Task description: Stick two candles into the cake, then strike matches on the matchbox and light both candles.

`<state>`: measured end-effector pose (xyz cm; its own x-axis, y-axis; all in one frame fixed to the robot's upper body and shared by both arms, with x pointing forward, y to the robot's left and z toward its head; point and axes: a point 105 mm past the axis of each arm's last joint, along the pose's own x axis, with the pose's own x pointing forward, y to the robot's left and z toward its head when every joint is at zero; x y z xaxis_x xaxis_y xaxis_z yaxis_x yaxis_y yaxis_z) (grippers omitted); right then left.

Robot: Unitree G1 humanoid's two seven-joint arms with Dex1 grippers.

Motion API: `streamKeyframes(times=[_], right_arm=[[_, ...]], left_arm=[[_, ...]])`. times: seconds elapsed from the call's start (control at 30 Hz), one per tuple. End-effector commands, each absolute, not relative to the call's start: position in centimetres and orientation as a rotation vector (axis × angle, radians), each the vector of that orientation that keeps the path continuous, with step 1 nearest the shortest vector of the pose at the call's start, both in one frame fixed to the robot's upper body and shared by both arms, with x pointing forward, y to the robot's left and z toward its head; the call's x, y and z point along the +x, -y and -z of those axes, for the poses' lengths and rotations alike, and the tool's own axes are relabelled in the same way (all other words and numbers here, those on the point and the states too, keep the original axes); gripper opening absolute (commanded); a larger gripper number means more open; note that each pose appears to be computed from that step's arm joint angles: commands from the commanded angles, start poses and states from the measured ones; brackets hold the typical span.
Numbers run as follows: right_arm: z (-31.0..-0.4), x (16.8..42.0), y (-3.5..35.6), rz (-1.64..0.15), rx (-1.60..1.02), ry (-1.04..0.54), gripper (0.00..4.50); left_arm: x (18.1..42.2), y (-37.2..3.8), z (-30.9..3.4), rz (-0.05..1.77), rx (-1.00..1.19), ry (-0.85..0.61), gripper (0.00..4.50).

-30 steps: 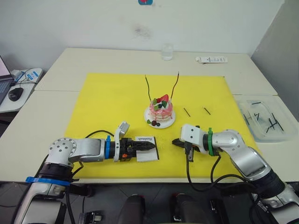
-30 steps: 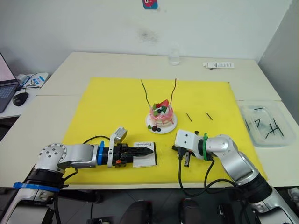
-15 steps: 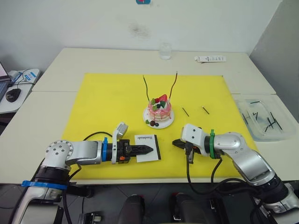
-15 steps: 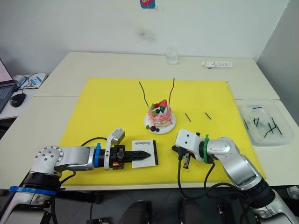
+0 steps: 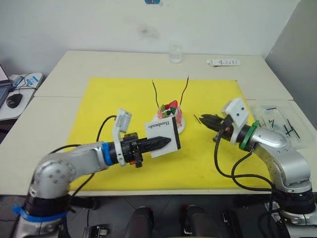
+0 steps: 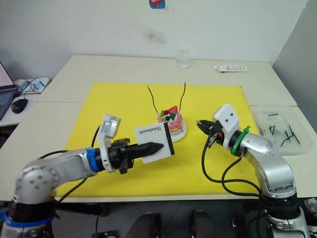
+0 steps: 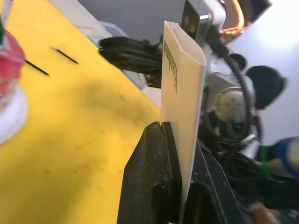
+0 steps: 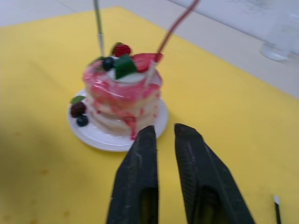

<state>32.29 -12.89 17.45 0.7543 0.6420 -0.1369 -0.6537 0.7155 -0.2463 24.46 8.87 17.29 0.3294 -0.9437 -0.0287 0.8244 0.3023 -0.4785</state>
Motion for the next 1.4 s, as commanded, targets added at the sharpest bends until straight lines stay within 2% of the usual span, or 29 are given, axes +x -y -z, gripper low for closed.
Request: streamKeyframes(times=[0.03, 0.23, 0.4, 0.63, 0.73, 0.8, 1.2, 1.3, 1.4], right_arm=[[-17.6, 33.6, 13.0, -0.667, -0.277, 0.000, 2.00], [-14.8, 36.4, 11.5, -0.614, -0.250, -0.028, 4.17], [-13.8, 38.2, 11.0, -0.548, -0.182, -0.022, 4.17], [-13.0, 39.3, 11.1, -0.496, -0.126, -0.035, 4.17], [-12.5, 39.9, 11.4, -0.457, -0.113, -0.041, 3.57], [-12.2, 40.1, 11.3, -0.455, -0.111, -0.048, 2.91], [-11.1, 40.8, 10.7, -0.432, -0.048, -0.104, 2.91], [-10.6, 40.8, 10.9, -0.423, -0.053, -0.129, 2.30], [-10.3, 40.7, 10.9, -0.421, -0.054, -0.137, 1.27]], left_arm=[[23.5, -8.1, -17.6, 1.243, -0.326, -0.268, 0.00], [24.7, -8.3, -18.2, 1.173, -0.359, -0.187, 0.00], [24.9, -8.5, -18.3, 1.147, -0.373, -0.178, 0.00], [24.7, -8.5, -18.4, 1.136, -0.375, -0.179, 0.00], [24.8, -8.7, -18.5, 1.128, -0.378, -0.177, 0.00], [24.9, -8.6, -18.7, 1.124, -0.383, -0.172, 0.00], [25.0, -8.7, -18.7, 1.110, -0.372, -0.174, 0.00], [25.0, -8.8, -18.6, 1.110, -0.373, -0.176, 0.00], [25.0, -8.8, -18.7, 1.106, -0.378, -0.174, 0.00]])
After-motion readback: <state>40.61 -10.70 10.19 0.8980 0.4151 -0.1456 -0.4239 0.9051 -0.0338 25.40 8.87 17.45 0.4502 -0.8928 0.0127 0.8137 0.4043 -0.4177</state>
